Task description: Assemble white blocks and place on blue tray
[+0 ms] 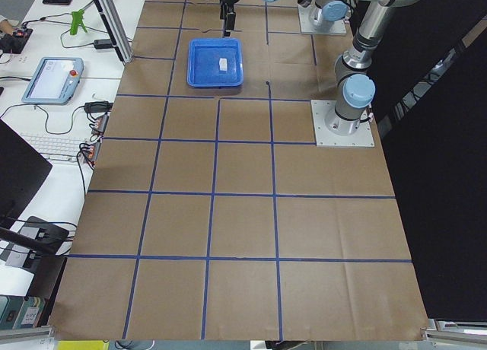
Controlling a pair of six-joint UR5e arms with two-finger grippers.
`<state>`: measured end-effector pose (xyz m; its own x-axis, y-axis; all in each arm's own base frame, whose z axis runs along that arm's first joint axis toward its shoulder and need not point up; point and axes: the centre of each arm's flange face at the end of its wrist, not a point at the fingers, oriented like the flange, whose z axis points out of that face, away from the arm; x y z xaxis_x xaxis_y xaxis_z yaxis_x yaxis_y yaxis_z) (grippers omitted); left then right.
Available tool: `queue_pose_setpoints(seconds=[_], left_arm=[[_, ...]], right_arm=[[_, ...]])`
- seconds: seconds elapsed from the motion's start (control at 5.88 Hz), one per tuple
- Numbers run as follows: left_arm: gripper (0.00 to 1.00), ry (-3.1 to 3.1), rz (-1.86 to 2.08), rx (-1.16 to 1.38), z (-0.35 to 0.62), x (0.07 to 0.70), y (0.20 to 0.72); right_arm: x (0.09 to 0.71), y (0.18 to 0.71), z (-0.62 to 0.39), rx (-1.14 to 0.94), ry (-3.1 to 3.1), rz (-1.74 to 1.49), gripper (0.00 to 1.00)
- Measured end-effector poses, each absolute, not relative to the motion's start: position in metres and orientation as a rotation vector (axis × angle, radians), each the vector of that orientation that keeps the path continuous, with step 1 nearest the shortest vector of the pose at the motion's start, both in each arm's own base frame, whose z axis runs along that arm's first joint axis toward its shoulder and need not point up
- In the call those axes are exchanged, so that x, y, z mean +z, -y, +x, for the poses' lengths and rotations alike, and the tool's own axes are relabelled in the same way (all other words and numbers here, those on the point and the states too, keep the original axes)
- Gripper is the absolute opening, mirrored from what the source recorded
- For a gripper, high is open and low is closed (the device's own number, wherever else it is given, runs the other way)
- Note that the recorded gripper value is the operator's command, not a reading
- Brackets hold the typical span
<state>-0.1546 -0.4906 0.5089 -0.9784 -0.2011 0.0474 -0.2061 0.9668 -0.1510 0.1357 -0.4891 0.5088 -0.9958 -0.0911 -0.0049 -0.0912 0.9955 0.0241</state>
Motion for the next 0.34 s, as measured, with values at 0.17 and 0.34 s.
queue_pose_setpoints(seconds=[0.17,0.34], left_arm=[[0.99,3.084,0.319,0.241,-0.1546,0.5089,0.4905],[0.99,3.083,0.319,0.245,-0.1547,0.5091,0.4908]], right_arm=[[0.5095,0.4889,0.1344,0.037,-3.134,-0.138,1.0],[0.5099,0.4884,0.1346,0.036,-3.135,-0.139,1.0]])
